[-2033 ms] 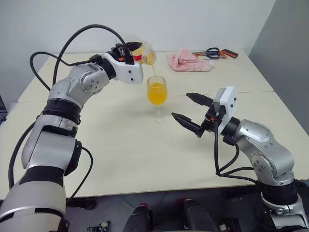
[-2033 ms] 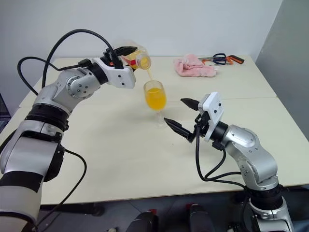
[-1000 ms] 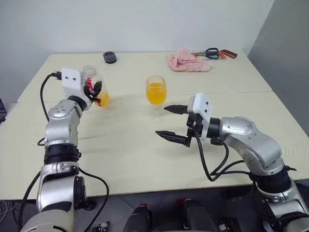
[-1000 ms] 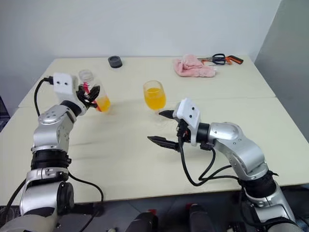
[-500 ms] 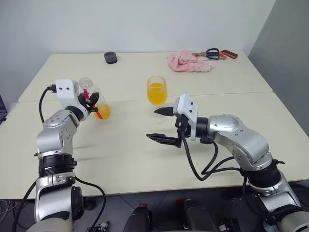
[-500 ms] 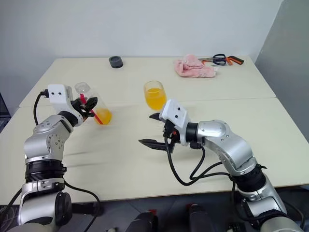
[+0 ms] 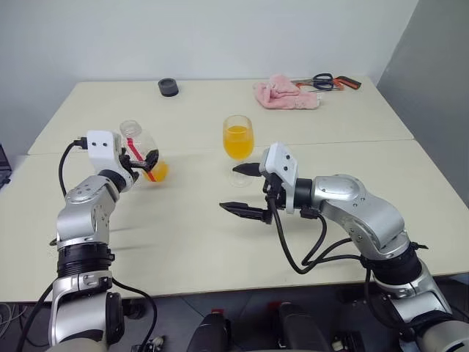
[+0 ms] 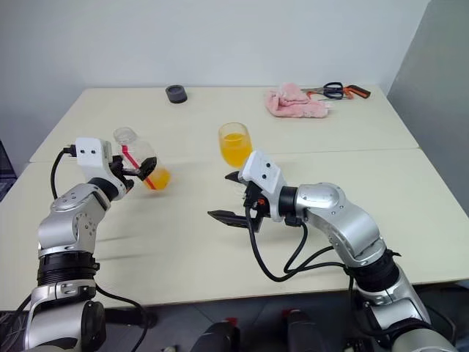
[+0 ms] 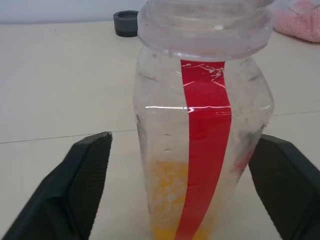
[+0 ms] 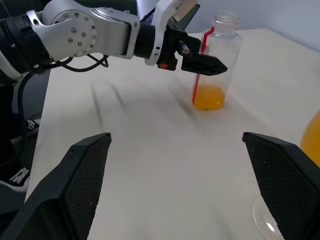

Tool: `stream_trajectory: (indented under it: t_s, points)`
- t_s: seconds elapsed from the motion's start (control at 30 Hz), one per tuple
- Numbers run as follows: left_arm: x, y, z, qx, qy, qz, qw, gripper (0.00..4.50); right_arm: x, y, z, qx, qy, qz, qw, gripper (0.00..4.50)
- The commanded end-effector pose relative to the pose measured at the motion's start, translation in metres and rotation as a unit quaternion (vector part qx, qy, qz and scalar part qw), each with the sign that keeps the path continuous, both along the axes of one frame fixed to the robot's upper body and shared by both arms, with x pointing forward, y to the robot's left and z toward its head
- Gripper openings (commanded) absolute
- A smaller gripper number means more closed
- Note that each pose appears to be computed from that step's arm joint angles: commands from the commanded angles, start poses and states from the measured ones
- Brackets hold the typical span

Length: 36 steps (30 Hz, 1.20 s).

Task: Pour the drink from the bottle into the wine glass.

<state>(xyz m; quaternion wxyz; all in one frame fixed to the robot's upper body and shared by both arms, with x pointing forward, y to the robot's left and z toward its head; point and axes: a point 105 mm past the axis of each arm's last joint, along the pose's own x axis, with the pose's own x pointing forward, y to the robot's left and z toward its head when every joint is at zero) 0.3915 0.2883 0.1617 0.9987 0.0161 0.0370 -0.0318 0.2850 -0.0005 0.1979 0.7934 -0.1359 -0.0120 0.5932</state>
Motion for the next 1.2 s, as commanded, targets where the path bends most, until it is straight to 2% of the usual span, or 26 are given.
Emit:
stream_trajectory:
  t_s: [0.03,0.2,0.37,0.53,0.67,0.77,0.93,1.07,1.2]
  points:
    - [-0.002,0.000,0.018,0.016,-0.034,-0.002,0.999,4.48,-0.003,0.001,0.012,0.009,-0.022,0.005,1.000,4.50]
    - [-0.007,-0.005,0.020,0.035,-0.053,-0.011,0.998,4.48,-0.003,0.000,0.012,0.011,-0.022,0.002,1.000,4.50]
    - [-0.023,-0.006,0.016,0.065,-0.077,-0.008,0.995,4.48,0.002,-0.009,0.013,0.043,-0.038,-0.035,0.998,4.50]
    - [-0.039,-0.010,0.005,0.074,-0.080,-0.009,0.994,4.48,0.000,-0.024,-0.004,0.056,-0.060,-0.070,0.994,4.50]
    - [-0.050,-0.007,0.002,0.063,-0.094,0.015,0.993,4.48,0.004,-0.042,-0.015,0.097,-0.040,-0.125,0.987,4.50]
    - [-0.064,0.004,-0.007,0.049,-0.086,0.065,0.993,4.48,0.018,-0.072,-0.034,0.132,-0.032,-0.227,0.964,4.50]
    - [-0.084,0.010,-0.032,0.068,-0.058,0.109,0.990,4.48,0.044,-0.118,-0.069,0.136,-0.050,-0.384,0.912,4.50]
    - [-0.091,0.004,-0.035,0.057,-0.071,0.110,0.990,4.48,0.051,-0.124,-0.072,0.149,-0.063,-0.407,0.899,4.50]
    - [-0.093,-0.002,-0.031,0.053,-0.089,0.111,0.988,4.48,0.053,-0.123,-0.075,0.149,-0.069,-0.400,0.902,4.50]
